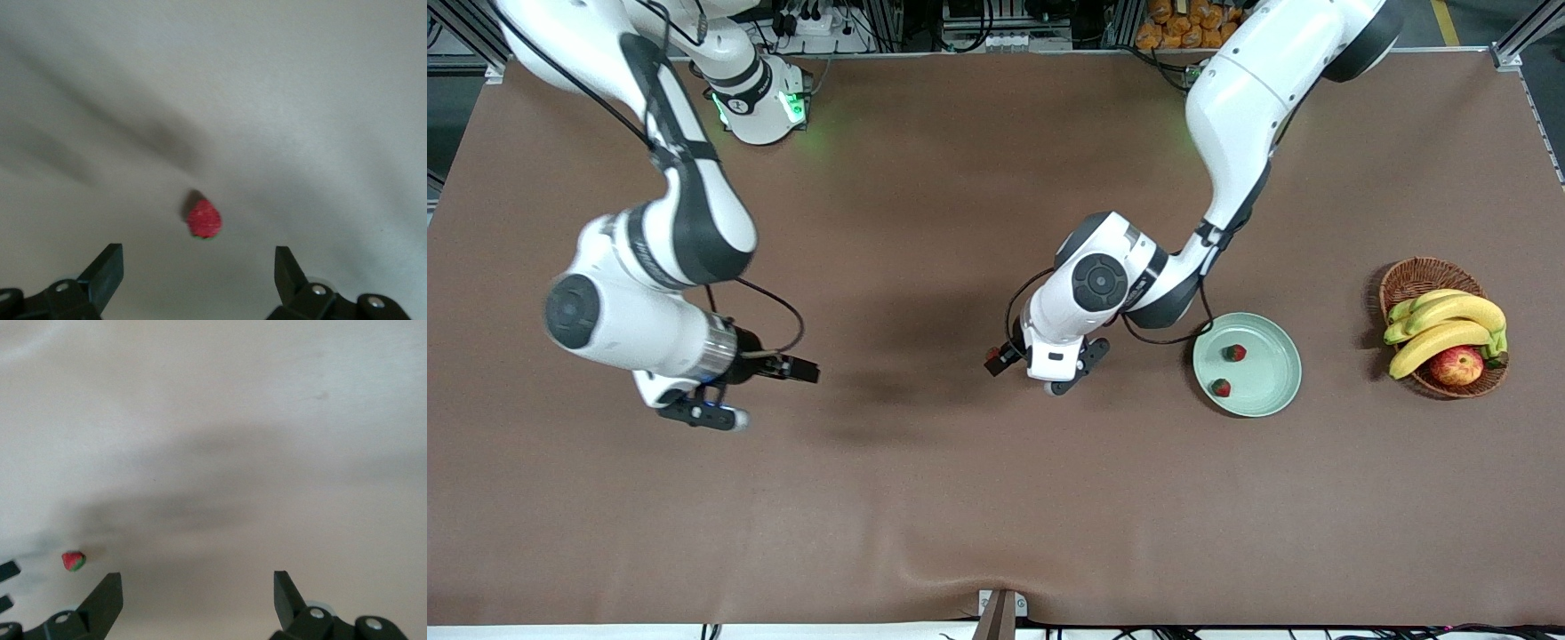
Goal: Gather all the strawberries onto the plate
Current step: 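Set the strawberry on the table and open the right gripper, then retract the right arm while the left gripper reaches the strawberry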
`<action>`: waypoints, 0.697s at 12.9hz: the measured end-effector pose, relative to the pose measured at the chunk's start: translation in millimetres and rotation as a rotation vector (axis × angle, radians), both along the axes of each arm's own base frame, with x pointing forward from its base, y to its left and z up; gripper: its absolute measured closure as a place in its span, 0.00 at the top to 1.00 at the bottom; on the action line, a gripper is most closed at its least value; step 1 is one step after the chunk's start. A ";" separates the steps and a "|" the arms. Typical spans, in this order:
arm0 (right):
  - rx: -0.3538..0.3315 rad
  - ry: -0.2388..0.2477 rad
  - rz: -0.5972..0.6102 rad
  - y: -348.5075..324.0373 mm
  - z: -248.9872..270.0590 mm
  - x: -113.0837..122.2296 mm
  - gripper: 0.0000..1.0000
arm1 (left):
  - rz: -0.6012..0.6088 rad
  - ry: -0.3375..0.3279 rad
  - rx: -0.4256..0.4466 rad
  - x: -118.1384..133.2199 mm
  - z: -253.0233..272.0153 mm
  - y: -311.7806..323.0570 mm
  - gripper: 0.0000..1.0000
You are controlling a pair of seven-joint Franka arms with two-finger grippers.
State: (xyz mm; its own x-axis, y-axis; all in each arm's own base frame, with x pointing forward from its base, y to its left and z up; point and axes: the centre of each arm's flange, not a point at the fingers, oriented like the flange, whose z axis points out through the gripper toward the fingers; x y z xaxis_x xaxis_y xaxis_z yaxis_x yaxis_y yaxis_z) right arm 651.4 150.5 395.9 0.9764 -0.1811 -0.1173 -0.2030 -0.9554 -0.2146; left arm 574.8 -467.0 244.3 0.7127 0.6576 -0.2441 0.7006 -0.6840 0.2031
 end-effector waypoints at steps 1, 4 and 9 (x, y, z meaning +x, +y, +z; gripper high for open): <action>-0.016 -0.006 0.012 -17.2 14.2 -2.9 1.00 | 0.031 -0.006 -0.015 1.8 -8.7 -2.0 1.00; -0.061 -0.032 0.065 -55.5 49.7 -11.2 1.00 | 0.063 -0.009 -0.023 0.4 -33.1 -5.1 1.00; -0.092 -0.052 0.217 -117.7 115.9 -40.9 1.00 | 0.068 0.021 -0.002 -10.4 -62.6 -11.6 0.96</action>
